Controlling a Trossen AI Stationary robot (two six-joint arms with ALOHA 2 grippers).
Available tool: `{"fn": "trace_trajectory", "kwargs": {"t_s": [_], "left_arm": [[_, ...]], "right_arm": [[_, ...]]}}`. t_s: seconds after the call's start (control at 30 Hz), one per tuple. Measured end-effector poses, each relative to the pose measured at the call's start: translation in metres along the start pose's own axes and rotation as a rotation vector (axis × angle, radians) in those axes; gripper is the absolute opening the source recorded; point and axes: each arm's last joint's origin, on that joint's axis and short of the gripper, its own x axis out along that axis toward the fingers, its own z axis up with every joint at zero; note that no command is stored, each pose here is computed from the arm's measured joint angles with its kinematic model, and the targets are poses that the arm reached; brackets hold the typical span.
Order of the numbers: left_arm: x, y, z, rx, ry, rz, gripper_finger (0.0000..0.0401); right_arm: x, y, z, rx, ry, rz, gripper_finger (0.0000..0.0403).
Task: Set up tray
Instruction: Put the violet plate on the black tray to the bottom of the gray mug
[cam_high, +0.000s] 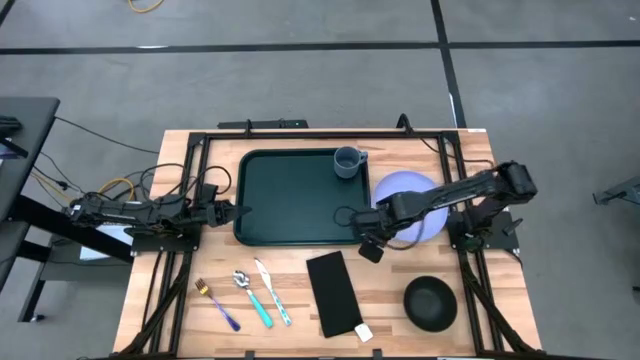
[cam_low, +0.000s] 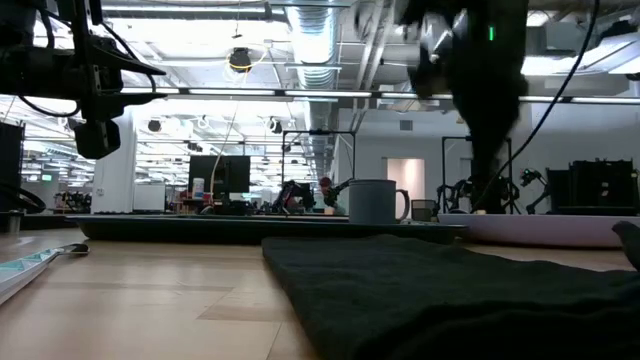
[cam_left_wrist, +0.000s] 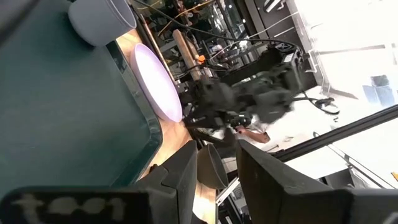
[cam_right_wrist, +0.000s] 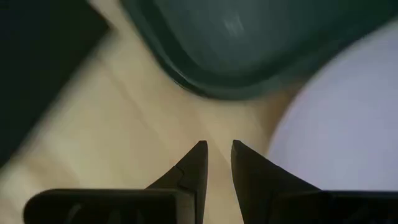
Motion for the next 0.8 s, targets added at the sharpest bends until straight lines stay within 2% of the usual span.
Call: {"fn": "trace_trajectory", "kwargs": {"t_s": [0.1,0.2,0.27,0.43,0.6,0.7,0.8], "left_arm": [[0.000,0.000,0.000,0.000,-0.004,0.001,0.0100],[0.000,-0.001,0.000,0.013,0.007,-0.008,0.0100],[0.000,-0.001,-0.001,0.054,0.035,-0.014,0.0100],[0.000,-0.002,-0.001,0.104,0.039,-0.013,0.0100],[0.000,-0.002,0.000,0.114,0.017,0.005,0.0100],[0.000,-0.002,0.001,0.123,0.007,0.010,0.0100],[0.000,-0.002,0.001,0.123,0.004,0.011,0.0100]], "right_arm": [[-0.028,0.001,-0.004,0.022,-0.153,0.033,0.0063],[-0.039,-0.010,-0.019,0.126,-0.203,0.014,0.0063],[-0.038,-0.020,-0.030,0.231,-0.202,0.020,0.0063],[-0.035,-0.040,-0.053,0.591,-0.145,0.010,0.0063],[-0.040,-0.056,-0.080,0.834,-0.043,-0.217,0.0063],[-0.043,-0.057,-0.092,0.896,-0.007,-0.315,0.0063],[-0.045,-0.053,-0.101,0.935,0.005,-0.345,0.0063]]}}
